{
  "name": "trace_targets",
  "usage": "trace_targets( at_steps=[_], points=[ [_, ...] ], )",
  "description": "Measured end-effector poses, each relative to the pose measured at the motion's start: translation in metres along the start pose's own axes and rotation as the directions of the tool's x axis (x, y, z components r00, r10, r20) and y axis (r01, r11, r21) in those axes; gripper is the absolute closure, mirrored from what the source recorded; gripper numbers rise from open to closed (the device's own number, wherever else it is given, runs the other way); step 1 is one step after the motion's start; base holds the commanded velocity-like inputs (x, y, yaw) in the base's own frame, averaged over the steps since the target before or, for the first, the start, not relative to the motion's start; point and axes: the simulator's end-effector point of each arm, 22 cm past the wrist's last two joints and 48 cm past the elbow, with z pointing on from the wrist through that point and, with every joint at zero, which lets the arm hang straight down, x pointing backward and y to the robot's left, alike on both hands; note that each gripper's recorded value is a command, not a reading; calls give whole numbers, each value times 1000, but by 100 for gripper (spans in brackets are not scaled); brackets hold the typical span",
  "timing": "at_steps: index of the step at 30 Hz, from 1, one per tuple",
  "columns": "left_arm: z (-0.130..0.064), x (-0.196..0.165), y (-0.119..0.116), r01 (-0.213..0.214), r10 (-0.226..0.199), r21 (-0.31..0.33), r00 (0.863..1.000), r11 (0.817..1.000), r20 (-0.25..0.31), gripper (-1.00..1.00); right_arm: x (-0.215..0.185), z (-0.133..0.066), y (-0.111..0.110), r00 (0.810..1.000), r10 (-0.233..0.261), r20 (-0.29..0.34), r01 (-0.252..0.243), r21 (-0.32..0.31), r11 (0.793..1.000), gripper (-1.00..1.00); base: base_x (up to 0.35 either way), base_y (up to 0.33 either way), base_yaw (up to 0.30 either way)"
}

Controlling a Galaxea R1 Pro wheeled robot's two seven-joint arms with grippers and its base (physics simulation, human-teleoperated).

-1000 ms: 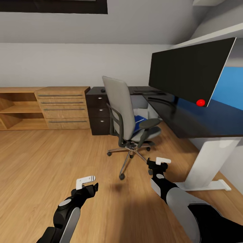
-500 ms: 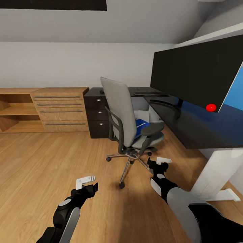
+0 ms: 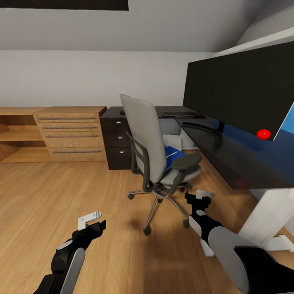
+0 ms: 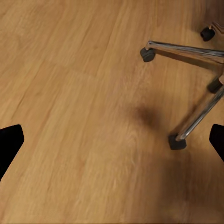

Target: In the bedroom, organize the workspace by keeping the computer under the desk, ensuring the monitor is on the desk, placing the keyboard on the desk next to the monitor, placing the mouse on the desk next to the keyboard, moving the folder from the swivel chair onto the desk next to the mouse, stacking the notebook on top of the folder with the pen on top of the notebook, and positioning the swivel chair next to the desk.

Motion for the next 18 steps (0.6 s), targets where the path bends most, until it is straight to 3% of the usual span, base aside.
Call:
trace_targets(
  at_steps=[6,15,18],
  points=[
    [1,-3,14,20,-20,-28,1000,999,4,-100,-3,2,-7,1000,0,9,0,11,1000,-100,38,0,0],
    [2,-4,19,27,-27,-36,1000,999,5,-100,-22,1,-7,995,30,95,-31,11,999,-100,6,0,0],
    [1,-4,19,27,-27,-35,1000,999,6,-100,-29,0,-8,991,41,125,-42,11,999,-100,183,0,0]
  ],
)
